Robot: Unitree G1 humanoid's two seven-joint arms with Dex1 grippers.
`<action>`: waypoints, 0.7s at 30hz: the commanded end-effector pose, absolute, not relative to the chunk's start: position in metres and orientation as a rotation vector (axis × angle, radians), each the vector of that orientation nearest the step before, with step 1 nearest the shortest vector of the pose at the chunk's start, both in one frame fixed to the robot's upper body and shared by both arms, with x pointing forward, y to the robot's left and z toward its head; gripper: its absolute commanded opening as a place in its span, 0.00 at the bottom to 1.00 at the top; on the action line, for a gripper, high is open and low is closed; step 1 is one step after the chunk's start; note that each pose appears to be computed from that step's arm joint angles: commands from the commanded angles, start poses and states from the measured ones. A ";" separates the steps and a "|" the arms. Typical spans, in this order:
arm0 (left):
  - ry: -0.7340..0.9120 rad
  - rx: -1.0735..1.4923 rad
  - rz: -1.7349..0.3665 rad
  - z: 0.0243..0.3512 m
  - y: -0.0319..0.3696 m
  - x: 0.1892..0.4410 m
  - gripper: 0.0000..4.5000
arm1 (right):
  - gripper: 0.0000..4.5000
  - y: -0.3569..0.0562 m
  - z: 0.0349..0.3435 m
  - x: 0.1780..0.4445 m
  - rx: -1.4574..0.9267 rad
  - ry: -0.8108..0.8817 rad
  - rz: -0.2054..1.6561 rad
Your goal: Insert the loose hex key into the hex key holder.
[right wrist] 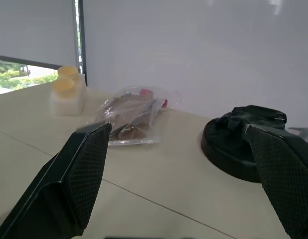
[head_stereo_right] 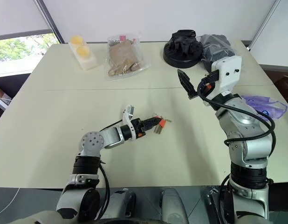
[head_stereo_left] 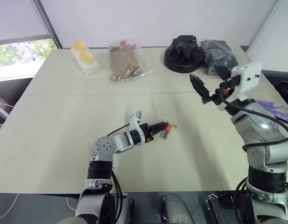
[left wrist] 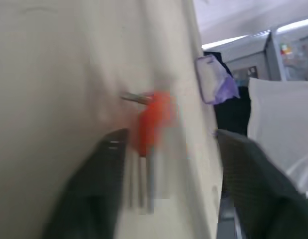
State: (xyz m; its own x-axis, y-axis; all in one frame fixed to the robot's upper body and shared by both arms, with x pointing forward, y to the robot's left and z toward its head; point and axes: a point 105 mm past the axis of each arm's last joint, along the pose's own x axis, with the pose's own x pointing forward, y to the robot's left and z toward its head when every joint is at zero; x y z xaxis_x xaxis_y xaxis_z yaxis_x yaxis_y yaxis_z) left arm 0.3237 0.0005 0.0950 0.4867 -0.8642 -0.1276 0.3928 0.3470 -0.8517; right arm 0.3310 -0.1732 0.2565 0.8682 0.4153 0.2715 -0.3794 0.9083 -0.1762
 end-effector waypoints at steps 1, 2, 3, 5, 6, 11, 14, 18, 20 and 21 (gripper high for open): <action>0.699 -0.766 -0.837 0.077 0.017 0.320 0.99 | 1.00 -0.166 0.269 0.326 -0.126 -0.371 0.441; 0.688 -0.728 -0.835 0.078 0.020 0.321 0.99 | 1.00 -0.165 0.269 0.326 -0.125 -0.372 0.444; 0.668 -0.702 -0.832 0.080 0.025 0.323 0.99 | 1.00 -0.165 0.269 0.326 -0.124 -0.373 0.446; 0.600 -0.568 -0.852 0.088 0.034 0.327 0.99 | 1.00 -0.163 0.268 0.327 -0.123 -0.375 0.452; 0.568 -0.522 -0.859 0.091 0.037 0.329 0.99 | 1.00 -0.163 0.268 0.328 -0.124 -0.376 0.453; 0.392 -0.281 -0.885 0.114 0.059 0.344 0.99 | 1.00 -0.163 0.266 0.329 -0.158 -0.362 0.482; 0.298 -0.209 -0.906 0.134 0.068 0.352 0.99 | 1.00 -0.161 0.257 0.329 -0.220 -0.314 0.551; 0.126 -0.064 -0.977 0.168 0.071 0.355 0.99 | 1.00 -0.160 0.241 0.322 -0.337 -0.214 0.686; 0.040 -0.013 -0.990 0.188 0.073 0.361 0.99 | 1.00 -0.161 0.231 0.317 -0.393 -0.137 0.769; -0.011 0.009 -0.997 0.200 0.075 0.363 0.99 | 1.00 -0.163 0.226 0.313 -0.430 -0.104 0.810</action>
